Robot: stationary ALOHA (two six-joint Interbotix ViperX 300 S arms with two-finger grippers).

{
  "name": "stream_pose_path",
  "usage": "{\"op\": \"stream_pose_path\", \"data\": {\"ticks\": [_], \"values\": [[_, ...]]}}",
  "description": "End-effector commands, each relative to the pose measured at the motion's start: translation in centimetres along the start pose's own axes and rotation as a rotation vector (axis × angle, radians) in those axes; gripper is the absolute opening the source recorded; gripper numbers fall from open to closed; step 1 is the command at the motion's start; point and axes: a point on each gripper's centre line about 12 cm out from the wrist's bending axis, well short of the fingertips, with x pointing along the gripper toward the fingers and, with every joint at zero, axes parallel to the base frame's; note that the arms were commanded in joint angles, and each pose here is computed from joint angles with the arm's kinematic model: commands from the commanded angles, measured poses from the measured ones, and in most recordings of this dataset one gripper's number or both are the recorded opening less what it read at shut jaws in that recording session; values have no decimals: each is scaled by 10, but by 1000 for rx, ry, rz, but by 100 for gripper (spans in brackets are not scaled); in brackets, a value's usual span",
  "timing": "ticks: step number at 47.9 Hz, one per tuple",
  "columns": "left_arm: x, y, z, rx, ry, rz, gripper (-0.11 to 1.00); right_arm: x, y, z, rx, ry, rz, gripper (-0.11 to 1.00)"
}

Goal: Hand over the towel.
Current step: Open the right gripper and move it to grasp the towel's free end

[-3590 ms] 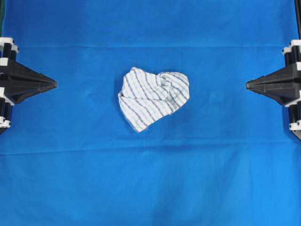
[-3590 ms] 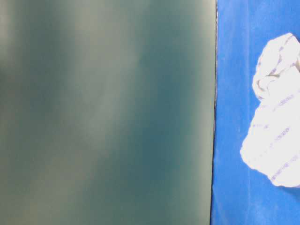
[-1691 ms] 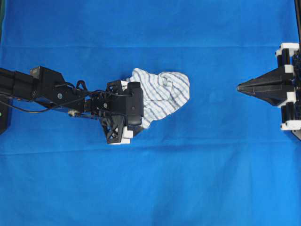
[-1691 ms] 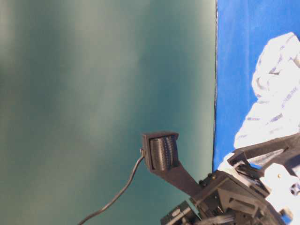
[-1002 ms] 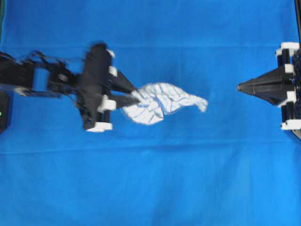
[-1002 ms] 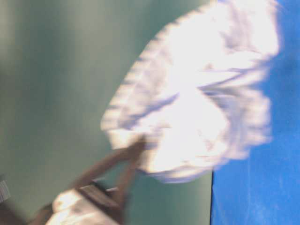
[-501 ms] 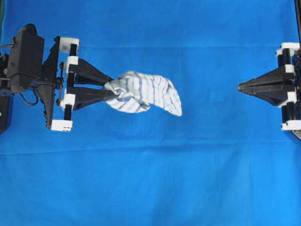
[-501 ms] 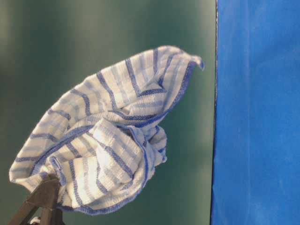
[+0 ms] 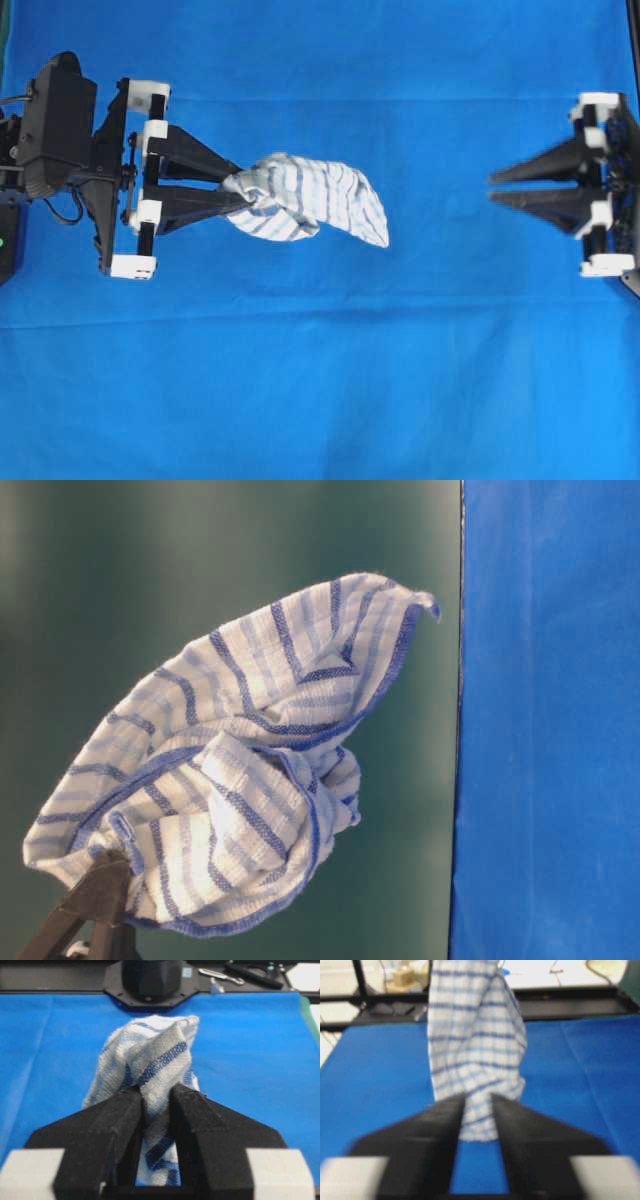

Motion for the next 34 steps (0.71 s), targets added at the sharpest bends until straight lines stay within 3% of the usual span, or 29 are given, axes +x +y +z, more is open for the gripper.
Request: {"op": "stream_pose_path", "data": {"ticks": [1, 4, 7, 18, 34], "values": [[0, -1, 10, -3, -34, -2, 13, 13, 0, 12, 4, -29, 0, 53], [0, -1, 10, -1, -35, -4, 13, 24, 1, 15, 6, -32, 0, 66], [0, -1, 10, -3, -34, -2, 13, 38, 1, 19, 6, -34, 0, 73], [0, -1, 9, -1, -34, -3, 13, 90, 1, 27, 7, -35, 0, 72], [1, -1, 9, -1, -31, -3, 13, 164, -1, 22, 7, 21, -8, 72]]}}
